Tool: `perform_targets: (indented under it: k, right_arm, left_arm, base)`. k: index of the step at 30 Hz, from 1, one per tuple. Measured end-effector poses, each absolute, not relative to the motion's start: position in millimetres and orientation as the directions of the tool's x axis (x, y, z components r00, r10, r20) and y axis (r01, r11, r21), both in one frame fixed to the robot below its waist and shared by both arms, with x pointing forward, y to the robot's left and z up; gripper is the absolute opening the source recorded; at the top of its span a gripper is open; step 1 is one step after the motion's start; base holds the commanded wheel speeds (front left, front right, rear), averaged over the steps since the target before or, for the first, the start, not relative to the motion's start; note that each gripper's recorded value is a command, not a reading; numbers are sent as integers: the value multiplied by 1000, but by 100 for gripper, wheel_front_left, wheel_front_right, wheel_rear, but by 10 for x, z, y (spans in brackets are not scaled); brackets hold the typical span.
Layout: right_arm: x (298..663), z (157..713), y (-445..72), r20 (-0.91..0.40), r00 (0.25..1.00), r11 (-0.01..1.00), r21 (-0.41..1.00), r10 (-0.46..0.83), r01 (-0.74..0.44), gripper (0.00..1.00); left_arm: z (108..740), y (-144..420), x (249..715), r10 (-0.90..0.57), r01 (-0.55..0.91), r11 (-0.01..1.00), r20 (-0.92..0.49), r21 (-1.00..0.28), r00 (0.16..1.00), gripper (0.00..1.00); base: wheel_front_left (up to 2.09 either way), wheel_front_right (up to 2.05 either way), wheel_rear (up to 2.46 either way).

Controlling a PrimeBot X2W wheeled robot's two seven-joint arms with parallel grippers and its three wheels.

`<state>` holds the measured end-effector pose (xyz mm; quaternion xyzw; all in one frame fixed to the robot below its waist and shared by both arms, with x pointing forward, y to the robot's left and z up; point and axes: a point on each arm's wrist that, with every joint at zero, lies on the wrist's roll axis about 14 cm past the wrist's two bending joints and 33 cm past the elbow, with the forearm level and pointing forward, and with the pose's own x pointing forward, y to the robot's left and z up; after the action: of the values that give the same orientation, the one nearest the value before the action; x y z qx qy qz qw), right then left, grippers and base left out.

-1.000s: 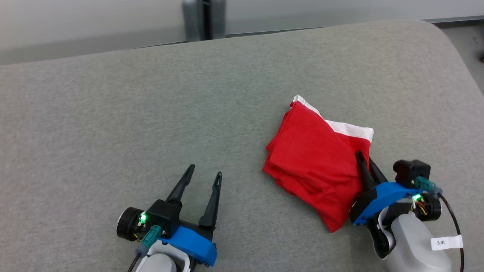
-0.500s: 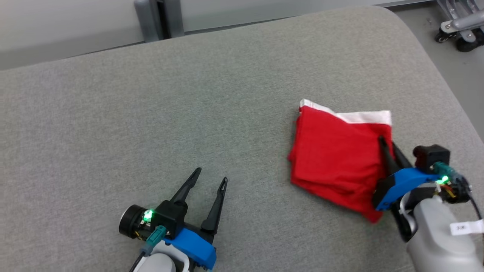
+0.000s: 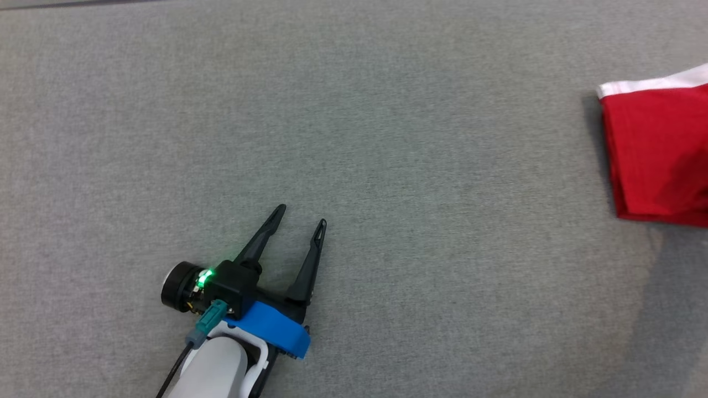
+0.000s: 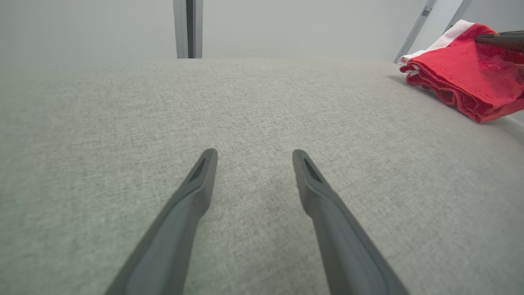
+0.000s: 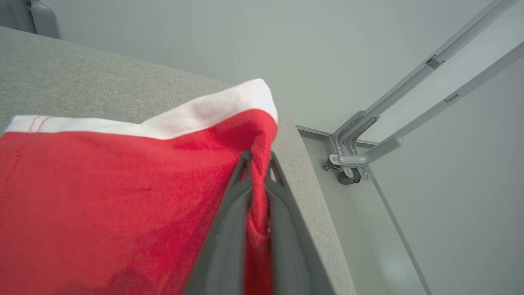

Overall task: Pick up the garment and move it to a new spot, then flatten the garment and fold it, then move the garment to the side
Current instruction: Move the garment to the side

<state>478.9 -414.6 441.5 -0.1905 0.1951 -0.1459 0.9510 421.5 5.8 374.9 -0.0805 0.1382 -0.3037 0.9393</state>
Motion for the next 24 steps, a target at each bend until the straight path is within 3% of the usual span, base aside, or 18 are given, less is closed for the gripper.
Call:
perform_targets:
  k: [10, 11, 12, 20, 24]
  right_arm:
    - [5196, 4499, -4513, -292, 835, 818, -502, -466, 281, 0]
    - [5221, 4537, -4533, -273, 836, 812, -502, -476, 298, 25]
    - [5255, 4582, -4533, -251, 841, 806, -503, -480, 310, 100]
    - [5534, 4816, -3996, -89, 917, 848, -423, -388, 319, 100]
    - [5651, 4848, -3463, -56, 957, 908, -334, -286, 252, 100]
  left_arm:
    - [3668, 340, 4371, -508, 456, 855, -220, -246, 833, 100]
    - [3660, 354, 4378, -504, 452, 858, -221, -246, 835, 100]
    - [3653, 364, 4382, -500, 449, 859, -223, -245, 837, 100]
    - [3678, 499, 4431, -461, 414, 882, -227, -225, 858, 100]
    - [3744, 667, 4437, -415, 377, 906, -226, -191, 881, 100]
  base:
    - [0, 0, 0]
    - [0, 0, 0]
    - [0, 0, 0]
    - [0, 0, 0]
    - [0, 0, 0]
